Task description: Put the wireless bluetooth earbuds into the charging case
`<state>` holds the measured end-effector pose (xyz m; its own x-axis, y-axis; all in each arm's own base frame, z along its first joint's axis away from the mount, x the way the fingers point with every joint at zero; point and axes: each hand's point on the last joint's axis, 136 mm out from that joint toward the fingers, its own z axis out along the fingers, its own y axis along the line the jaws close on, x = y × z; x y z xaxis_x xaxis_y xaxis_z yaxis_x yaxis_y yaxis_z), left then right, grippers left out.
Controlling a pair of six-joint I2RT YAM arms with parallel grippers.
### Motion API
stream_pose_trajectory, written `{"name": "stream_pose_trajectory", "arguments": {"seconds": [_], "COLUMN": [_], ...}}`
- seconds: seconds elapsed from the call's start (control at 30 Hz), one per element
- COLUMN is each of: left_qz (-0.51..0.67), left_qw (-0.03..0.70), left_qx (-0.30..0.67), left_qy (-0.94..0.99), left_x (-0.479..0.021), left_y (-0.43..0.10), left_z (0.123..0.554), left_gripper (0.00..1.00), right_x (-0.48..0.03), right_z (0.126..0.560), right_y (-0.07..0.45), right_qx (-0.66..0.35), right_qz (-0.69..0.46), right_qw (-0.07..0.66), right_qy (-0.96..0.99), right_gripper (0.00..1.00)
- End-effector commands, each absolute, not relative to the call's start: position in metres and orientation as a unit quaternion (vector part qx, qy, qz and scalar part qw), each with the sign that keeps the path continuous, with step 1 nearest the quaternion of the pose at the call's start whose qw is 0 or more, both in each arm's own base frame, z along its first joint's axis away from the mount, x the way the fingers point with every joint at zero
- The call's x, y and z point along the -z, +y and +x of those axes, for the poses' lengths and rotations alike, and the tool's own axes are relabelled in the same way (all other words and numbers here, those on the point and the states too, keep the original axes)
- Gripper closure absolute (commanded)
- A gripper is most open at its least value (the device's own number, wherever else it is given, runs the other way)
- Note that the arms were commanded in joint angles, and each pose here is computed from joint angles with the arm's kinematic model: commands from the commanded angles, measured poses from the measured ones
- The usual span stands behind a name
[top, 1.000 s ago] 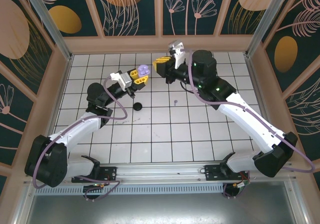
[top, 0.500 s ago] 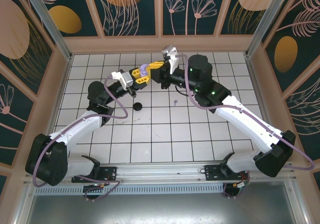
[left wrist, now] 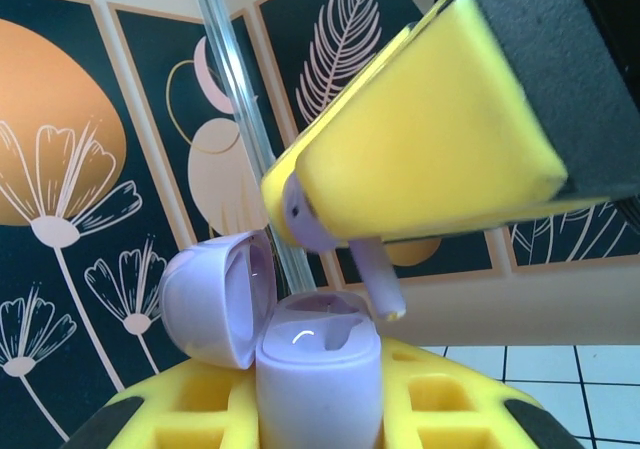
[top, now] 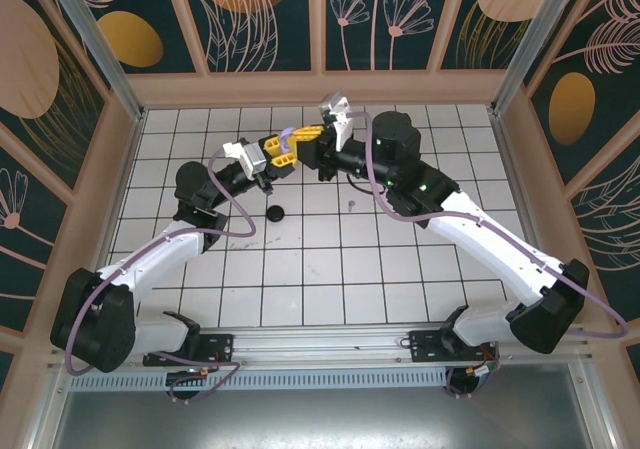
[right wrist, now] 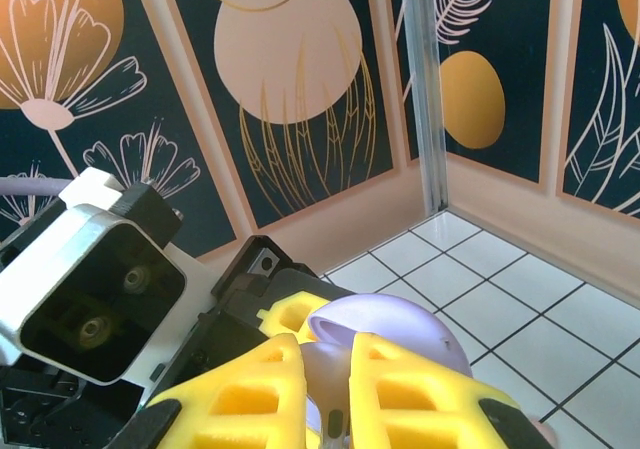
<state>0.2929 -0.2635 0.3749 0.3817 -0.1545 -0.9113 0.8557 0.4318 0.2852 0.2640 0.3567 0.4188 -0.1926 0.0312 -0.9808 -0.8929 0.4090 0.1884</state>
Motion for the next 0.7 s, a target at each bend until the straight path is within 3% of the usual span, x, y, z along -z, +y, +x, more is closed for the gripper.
{"name": "stream_pose_trajectory", "arguments": {"seconds": [0.0,0.23,0.67], "left_qz": [0.411,0.413,0.413], "left_qw": [0.732,0.729,0.727], "left_qx": [0.357,0.356,0.355], "left_qy": [0.411,0.414,0.419], "left_x": [-0.392,-0.389,-0.383], "left_y": [-0.265,-0.266,-0.266], "left_z": [0.284,0.283,0.285], "left_gripper": [1.00,1.00,1.00], "right_x": [-0.431,-0.431,-0.476], "right_z": [0.261,0.264,0.242], "right_y": [0.364,0.365,0.340], "right_qx": [-0.437,-0.434,-0.453], "right_qz": [-0.344,-0.339,-0.323], "right_qw": [0.552,0.554,0.592], "right_qy": [0.622,0.624,0.584], "right_gripper": [0.87,0.87,0.88]}}
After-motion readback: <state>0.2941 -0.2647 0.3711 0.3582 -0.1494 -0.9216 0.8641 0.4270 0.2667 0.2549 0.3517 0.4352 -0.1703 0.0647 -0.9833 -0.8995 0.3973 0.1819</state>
